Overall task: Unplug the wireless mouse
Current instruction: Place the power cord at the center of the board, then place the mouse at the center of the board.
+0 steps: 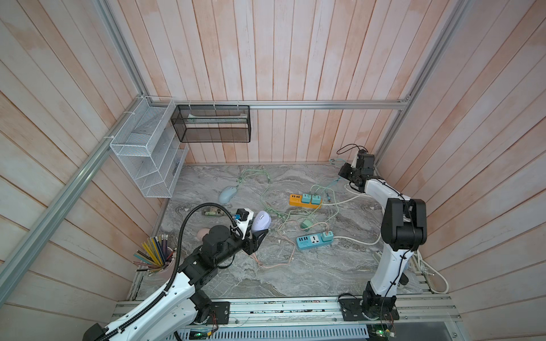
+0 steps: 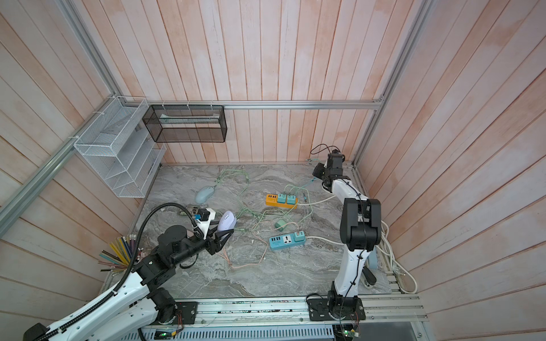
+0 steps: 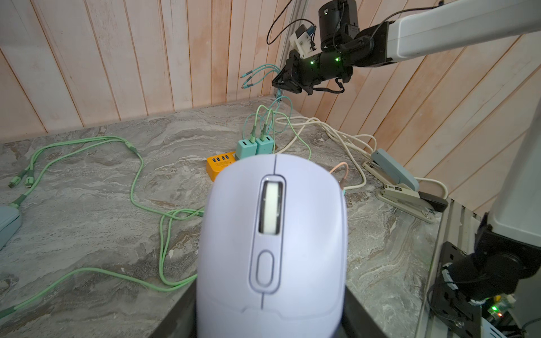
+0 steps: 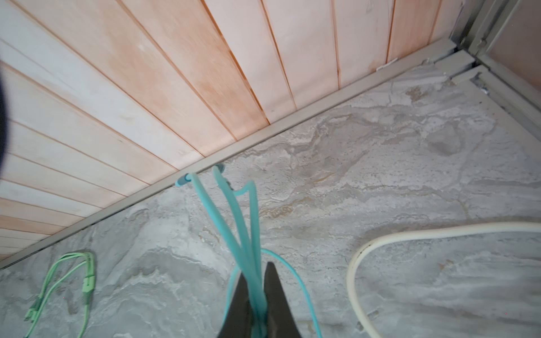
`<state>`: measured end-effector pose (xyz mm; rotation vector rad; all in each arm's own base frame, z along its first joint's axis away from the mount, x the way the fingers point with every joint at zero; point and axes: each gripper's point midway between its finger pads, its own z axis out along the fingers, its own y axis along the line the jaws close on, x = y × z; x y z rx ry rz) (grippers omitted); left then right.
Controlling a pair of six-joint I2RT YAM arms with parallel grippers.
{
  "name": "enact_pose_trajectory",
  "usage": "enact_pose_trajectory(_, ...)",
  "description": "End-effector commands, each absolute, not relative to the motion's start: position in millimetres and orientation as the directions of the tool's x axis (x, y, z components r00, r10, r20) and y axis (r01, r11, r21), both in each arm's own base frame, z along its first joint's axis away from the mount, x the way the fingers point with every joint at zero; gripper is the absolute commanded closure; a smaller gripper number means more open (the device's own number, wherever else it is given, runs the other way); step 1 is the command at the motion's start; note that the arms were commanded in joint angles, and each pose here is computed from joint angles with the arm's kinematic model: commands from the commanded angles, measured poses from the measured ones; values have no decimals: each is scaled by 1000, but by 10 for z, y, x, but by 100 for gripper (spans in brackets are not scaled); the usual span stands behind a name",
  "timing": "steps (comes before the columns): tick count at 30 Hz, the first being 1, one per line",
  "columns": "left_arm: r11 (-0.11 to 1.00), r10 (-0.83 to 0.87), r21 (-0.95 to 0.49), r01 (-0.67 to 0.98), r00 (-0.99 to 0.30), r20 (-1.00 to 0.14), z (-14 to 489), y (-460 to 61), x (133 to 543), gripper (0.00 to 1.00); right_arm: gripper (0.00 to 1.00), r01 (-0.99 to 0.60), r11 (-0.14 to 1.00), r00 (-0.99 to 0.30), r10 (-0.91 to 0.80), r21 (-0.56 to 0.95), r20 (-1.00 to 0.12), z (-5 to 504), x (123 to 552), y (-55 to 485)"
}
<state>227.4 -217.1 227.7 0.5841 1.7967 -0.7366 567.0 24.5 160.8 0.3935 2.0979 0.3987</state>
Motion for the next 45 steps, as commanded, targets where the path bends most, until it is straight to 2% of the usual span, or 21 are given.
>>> enact_pose_trajectory(1,675,24,-221,704,-319,-947,2289,-2174,2237,69,100,111,897,-490,423,428,-762,1538,5523,267)
enact_pose_trajectory(7,669,16,-228,707,-321,-947,2302,-2188,2237,69,100,128,884,-567,436,449,-698,1080,5289,338)
enact_pose_trajectory(8,667,14,-231,708,-321,-947,2311,-2192,2236,69,95,136,884,-581,437,447,-687,994,5280,334)
enact_pose_trajectory(12,665,17,-232,710,-325,-946,2319,-2190,2223,69,66,146,882,-599,440,449,-669,914,5256,306)
enact_pose_trajectory(15,669,14,-232,706,-324,-946,2323,-2174,2220,69,52,152,890,-570,434,430,-698,1065,5204,251)
enact_pose_trajectory(17,673,13,-232,703,-325,-945,2315,-2168,2225,69,51,158,896,-552,429,415,-715,1176,5133,205)
enact_pose_trajectory(21,689,3,-248,681,-344,-939,2266,-2155,2266,57,51,152,892,-506,441,426,-741,1431,4857,186)
enact_pose_trajectory(26,696,-13,-298,653,-403,-915,2164,-2162,2337,55,51,115,872,-461,471,475,-753,1664,4396,266)
enact_pose_trajectory(29,707,-62,-414,573,-533,-844,1953,-2053,2436,59,51,82,878,-451,455,472,-767,1775,4116,342)
enact_pose_trajectory(31,729,-142,-527,437,-657,-741,1731,-1889,2498,60,51,50,882,-453,438,469,-776,1836,3921,438)
enact_pose_trajectory(33,746,-210,-604,281,-761,-614,1457,-1730,2483,70,51,18,885,-449,423,465,-787,1892,3749,543)
enact_pose_trajectory(35,778,-267,-619,110,-834,-484,1158,-1576,2395,78,52,-12,894,-457,394,448,-798,1915,3580,669)
enact_pose_trajectory(39,790,-366,-603,-111,-874,-319,859,-1391,2153,80,52,-42,906,-463,357,422,-811,1903,3365,801)
enact_pose_trajectory(45,772,-504,-547,-323,-836,-217,670,-1076,1765,76,51,-65,905,-476,342,420,-810,1803,3170,868)
